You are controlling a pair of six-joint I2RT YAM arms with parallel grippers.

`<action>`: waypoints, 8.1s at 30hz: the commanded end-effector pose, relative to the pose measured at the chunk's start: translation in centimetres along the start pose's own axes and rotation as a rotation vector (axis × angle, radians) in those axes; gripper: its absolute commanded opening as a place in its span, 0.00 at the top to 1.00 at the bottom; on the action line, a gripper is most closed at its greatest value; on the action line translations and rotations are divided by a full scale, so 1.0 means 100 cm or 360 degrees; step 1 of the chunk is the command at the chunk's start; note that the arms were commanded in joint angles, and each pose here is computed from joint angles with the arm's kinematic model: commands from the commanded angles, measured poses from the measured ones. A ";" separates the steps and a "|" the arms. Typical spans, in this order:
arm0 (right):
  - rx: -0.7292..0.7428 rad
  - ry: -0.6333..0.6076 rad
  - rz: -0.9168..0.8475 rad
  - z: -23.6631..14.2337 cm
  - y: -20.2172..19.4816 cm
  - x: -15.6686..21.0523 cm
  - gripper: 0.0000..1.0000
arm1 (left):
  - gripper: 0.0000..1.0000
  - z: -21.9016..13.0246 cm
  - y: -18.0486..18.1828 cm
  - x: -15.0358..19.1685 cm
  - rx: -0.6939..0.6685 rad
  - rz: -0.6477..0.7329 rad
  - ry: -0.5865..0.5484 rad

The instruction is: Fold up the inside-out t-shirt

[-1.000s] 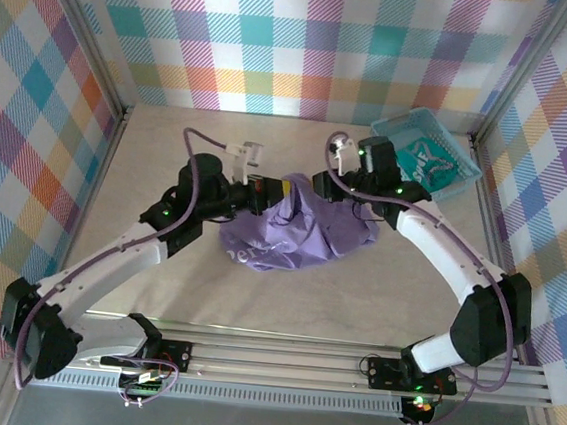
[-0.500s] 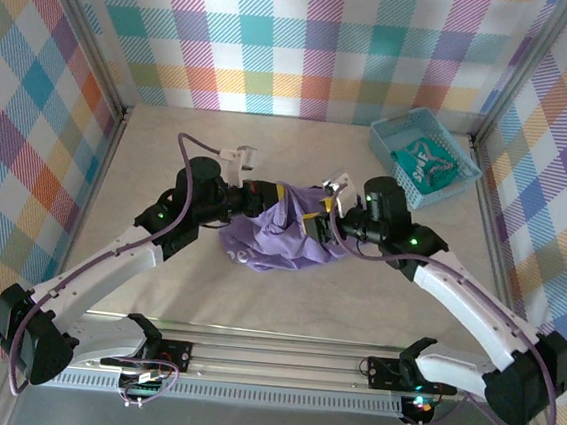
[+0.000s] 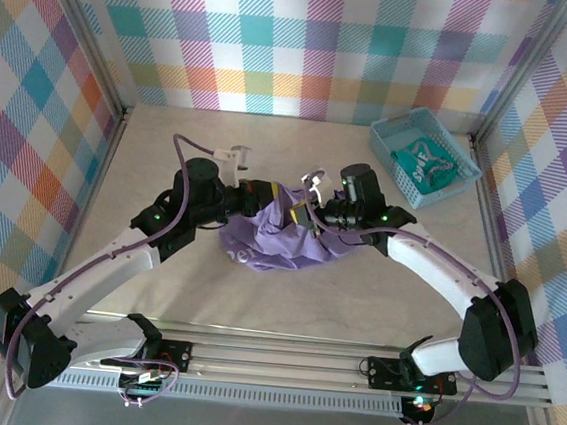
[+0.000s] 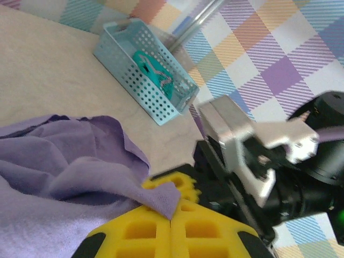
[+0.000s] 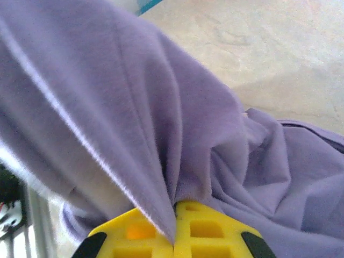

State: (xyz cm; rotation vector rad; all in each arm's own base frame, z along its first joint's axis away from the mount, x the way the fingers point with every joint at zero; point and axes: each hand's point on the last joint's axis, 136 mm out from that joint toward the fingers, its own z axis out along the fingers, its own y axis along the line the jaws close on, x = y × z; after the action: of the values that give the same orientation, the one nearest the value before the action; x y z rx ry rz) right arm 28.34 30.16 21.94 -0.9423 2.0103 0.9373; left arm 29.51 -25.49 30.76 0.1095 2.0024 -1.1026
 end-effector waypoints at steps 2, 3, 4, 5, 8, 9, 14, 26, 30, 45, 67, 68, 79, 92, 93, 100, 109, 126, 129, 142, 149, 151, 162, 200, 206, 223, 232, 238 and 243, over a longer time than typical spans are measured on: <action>-0.0327 -0.0127 0.0029 -0.039 0.041 -0.013 1.00 | 1.00 -0.008 0.023 -0.025 -0.0184 -0.0001 -0.0094; -0.0385 -0.0161 0.0032 -0.047 0.047 -0.018 1.00 | 1.00 -0.007 0.029 -0.026 -0.0225 0.0006 -0.0076; -0.0441 -0.0192 0.0034 -0.053 0.054 -0.023 1.00 | 1.00 -0.006 0.032 -0.027 -0.0253 0.0023 -0.0064; -0.0501 -0.0226 0.0037 -0.060 0.060 -0.030 1.00 | 1.00 -0.005 0.036 -0.028 -0.0294 0.0040 -0.0046; -0.0625 -0.0288 0.0062 -0.069 0.070 -0.043 1.00 | 1.00 -0.004 0.050 -0.030 -0.0414 0.0098 -0.0028; -0.0659 -0.0297 0.0068 -0.070 0.072 -0.045 1.00 | 1.00 -0.004 0.053 -0.033 -0.0445 0.0121 -0.0039; -0.0710 -0.0320 0.0148 -0.064 0.065 -0.055 1.00 | 0.82 -0.012 0.074 -0.032 -0.0661 0.0251 0.0009; -0.0642 -0.0314 0.0199 -0.050 0.047 -0.062 1.00 | 0.34 -0.028 0.037 0.008 -0.0216 0.0165 0.0037; -0.0649 -0.0312 0.0213 -0.049 0.047 -0.062 1.00 | 0.31 -0.014 0.028 0.020 -0.0134 0.0125 0.0101; -0.0640 -0.0331 0.0172 -0.051 0.047 -0.067 1.00 | 0.66 0.031 0.043 0.023 -0.0204 0.0186 0.0210; 0.0069 -0.0110 0.0469 -0.058 -0.023 -0.044 0.54 | 1.00 -0.014 -0.009 0.004 0.0222 0.0084 0.0076; 0.0086 -0.0129 0.0431 -0.066 -0.017 -0.042 0.50 | 1.00 -0.014 -0.005 0.003 0.0189 0.0067 0.0067; -0.0240 -0.0168 0.0107 -0.039 0.067 -0.039 0.46 | 1.00 -0.018 -0.007 0.003 0.0191 0.0072 0.0058; -0.0329 -0.0121 0.0020 -0.012 0.066 -0.044 0.52 | 1.00 -0.020 -0.004 0.005 0.0165 0.0097 0.0077; -0.0311 -0.0127 0.0003 -0.013 0.065 -0.045 0.52 | 1.00 -0.020 -0.005 0.006 0.0170 0.0099 0.0082; -0.0279 -0.0152 -0.0051 -0.015 0.063 -0.053 0.52 | 1.00 -0.019 -0.004 0.007 0.0174 0.0096 0.0090; -0.0325 -0.0145 -0.0089 -0.012 0.067 -0.060 0.54 | 1.00 -0.017 -0.003 0.009 0.0173 0.0097 0.0106; -0.0281 -0.0107 -0.0132 -0.022 0.067 -0.052 0.99 | 1.00 -0.019 0.008 0.010 0.0082 0.0115 0.0087; -0.0272 -0.0113 -0.0163 -0.032 0.071 -0.055 0.99 | 1.00 -0.022 0.018 0.008 -0.0011 0.0141 0.0057; -0.0705 -0.0288 0.0148 -0.047 0.099 -0.095 1.00 | 0.58 -0.054 0.082 0.013 -0.0585 0.0240 -0.0018; -0.0653 -0.0248 0.0256 -0.039 0.084 -0.097 1.00 | 0.39 -0.084 0.078 0.021 -0.0656 0.0313 -0.0048; -0.0651 -0.0246 0.0268 -0.039 0.082 -0.098 1.00 | 0.40 -0.081 0.056 0.028 -0.0490 0.0366 -0.0027; -0.0623 -0.0236 0.0290 -0.038 0.074 -0.097 1.00 | 0.60 -0.024 0.009 0.060 -0.0043 0.0334 0.0209; -0.0435 -0.0208 0.0289 -0.072 0.037 -0.083 1.00 | 1.00 -0.008 -0.011 0.046 0.0198 0.0495 0.0227; -0.0274 -0.0107 0.0337 -0.067 0.011 -0.071 1.00 | 1.00 -0.041 -0.059 0.045 0.0637 0.0446 0.0156; 0.0025 -0.0004 0.0417 -0.067 -0.014 -0.026 0.60 | 1.00 -0.043 -0.053 0.023 0.0500 0.0259 0.0056; -0.0265 -0.0276 -0.0053 -0.088 0.059 -0.032 0.49 | 1.00 -0.042 -0.044 0.023 0.0411 0.0289 0.0066; -0.0396 -0.0299 -0.0278 -0.077 0.084 -0.050 0.45 | 1.00 -0.042 -0.043 0.025 0.0404 0.0299 0.0075; -0.0414 -0.0263 -0.0328 -0.064 0.083 -0.053 0.44 | 1.00 -0.044 -0.045 0.025 0.0417 0.0302 0.0077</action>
State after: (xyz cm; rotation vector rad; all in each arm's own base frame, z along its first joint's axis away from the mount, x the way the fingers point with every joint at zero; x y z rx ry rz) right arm 22.15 29.57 30.02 -1.0696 1.7699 1.1560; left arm 23.40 -26.18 30.81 0.4376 1.9065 -1.2503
